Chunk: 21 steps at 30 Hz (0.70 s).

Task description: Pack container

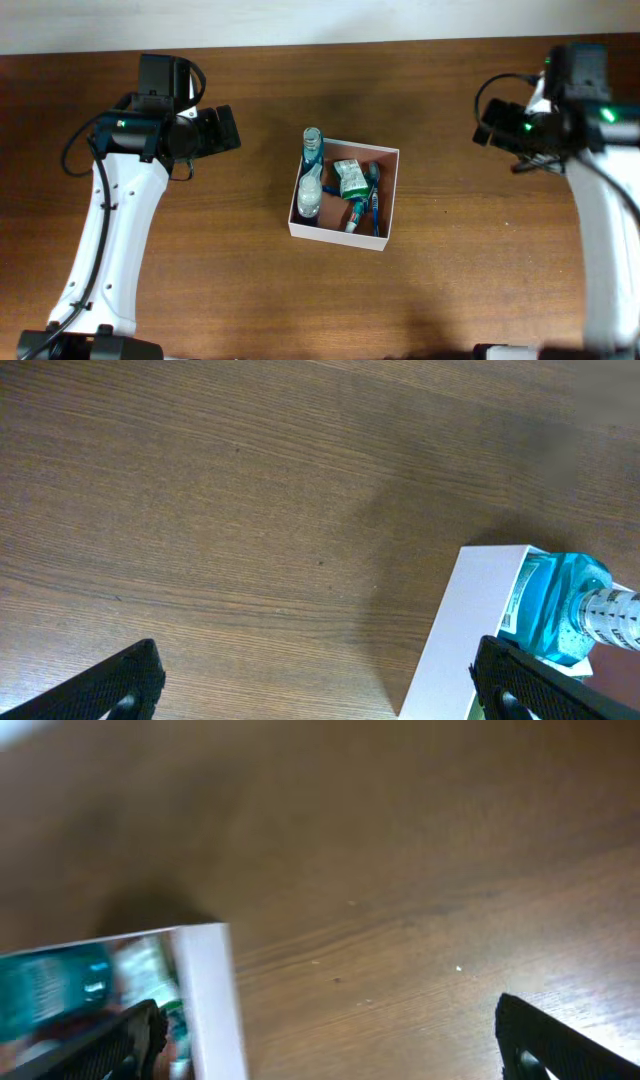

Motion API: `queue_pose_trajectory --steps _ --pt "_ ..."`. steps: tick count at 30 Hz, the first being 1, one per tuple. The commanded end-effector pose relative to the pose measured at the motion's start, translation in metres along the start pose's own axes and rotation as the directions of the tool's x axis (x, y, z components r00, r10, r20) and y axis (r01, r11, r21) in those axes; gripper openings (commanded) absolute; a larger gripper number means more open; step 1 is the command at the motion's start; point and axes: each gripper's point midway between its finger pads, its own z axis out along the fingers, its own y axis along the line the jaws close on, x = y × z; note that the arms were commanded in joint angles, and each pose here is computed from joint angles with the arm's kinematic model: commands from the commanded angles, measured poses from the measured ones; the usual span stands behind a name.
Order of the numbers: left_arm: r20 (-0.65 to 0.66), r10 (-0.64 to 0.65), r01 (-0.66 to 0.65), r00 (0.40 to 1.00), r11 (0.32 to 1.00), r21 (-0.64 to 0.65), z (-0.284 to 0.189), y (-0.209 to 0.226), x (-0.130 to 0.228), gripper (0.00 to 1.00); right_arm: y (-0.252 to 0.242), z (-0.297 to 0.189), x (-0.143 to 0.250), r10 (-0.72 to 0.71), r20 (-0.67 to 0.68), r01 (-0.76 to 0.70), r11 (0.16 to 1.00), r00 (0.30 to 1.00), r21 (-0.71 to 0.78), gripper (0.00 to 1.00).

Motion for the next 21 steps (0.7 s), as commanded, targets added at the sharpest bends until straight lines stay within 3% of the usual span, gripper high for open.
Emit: queue_pose_trajectory --steps 1,6,11,16,21 --pt "0.025 -0.002 0.001 1.000 1.000 0.008 -0.009 -0.001 -0.005 0.99 0.024 -0.070 0.007 -0.056 0.175 0.072 0.994 0.983 -0.086 0.98" --pt "0.025 -0.002 0.001 1.000 1.000 0.008 -0.009 -0.001 -0.005 0.99 0.057 -0.145 0.040 -0.140 0.337 0.224 0.948 0.931 -0.225 0.98" --pt "0.025 -0.002 0.001 1.000 1.000 0.008 -0.009 -0.001 -0.005 0.99 0.054 -0.198 0.072 -0.142 0.457 0.305 0.902 0.878 -0.306 0.98" --pt "0.025 -0.002 0.001 1.000 1.000 0.008 -0.009 -0.001 -0.005 0.99 0.029 -0.214 0.103 -0.110 0.519 0.314 0.892 0.848 -0.325 0.98" --pt "0.025 -0.002 0.001 1.000 1.000 0.008 -0.009 -0.001 -0.005 0.99 0.003 -0.185 0.134 -0.114 0.512 0.292 0.914 0.851 -0.281 0.98"
